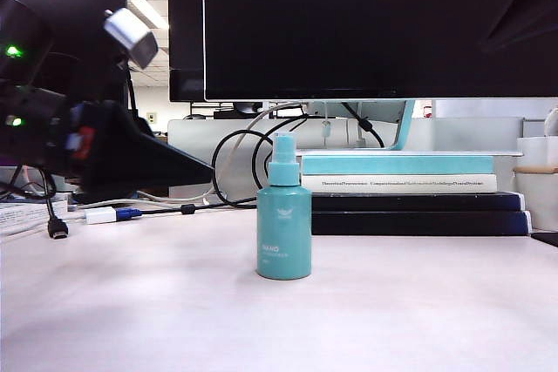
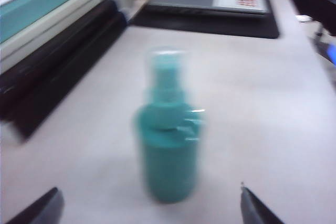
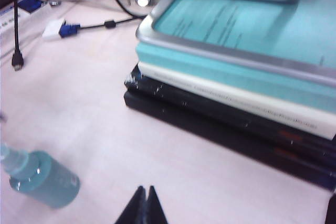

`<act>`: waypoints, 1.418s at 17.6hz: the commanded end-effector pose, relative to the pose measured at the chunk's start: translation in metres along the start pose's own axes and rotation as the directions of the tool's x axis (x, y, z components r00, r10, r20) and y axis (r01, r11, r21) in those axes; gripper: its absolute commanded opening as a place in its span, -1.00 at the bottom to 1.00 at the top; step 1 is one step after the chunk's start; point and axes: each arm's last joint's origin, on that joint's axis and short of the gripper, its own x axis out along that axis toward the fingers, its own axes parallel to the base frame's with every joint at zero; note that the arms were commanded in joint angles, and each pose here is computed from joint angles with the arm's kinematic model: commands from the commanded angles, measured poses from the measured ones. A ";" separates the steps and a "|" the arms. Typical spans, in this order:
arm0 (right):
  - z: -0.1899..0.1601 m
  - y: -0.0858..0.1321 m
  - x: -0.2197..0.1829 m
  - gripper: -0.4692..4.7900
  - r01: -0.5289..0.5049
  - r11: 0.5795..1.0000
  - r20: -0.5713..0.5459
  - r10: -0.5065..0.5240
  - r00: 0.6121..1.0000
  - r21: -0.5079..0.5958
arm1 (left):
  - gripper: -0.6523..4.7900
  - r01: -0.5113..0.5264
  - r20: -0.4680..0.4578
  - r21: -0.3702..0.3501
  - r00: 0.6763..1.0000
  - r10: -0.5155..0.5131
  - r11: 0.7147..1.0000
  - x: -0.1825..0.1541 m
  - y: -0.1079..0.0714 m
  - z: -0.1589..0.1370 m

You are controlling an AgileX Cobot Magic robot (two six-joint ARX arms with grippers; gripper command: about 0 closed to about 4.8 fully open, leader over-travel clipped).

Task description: Pick up the sprayer with the left hand and remove the lid with the right hand then place it on the table.

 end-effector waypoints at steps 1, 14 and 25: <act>0.002 0.000 0.000 -0.84 -0.010 1.000 0.015 0.010 1.000 -0.014 | 1.00 -0.002 0.003 -0.110 1.000 0.002 0.994 0.006 0.013 0.002; 0.003 0.001 0.000 -0.84 -0.035 0.999 0.017 0.035 0.999 -0.016 | 1.00 0.108 -0.067 -0.123 0.991 -0.117 0.986 0.049 0.004 -0.009; 0.002 0.001 0.000 -0.84 -0.033 0.999 0.018 0.034 0.999 -0.018 | 1.00 0.153 -0.072 -0.160 0.983 -0.167 0.975 0.076 -0.003 -0.009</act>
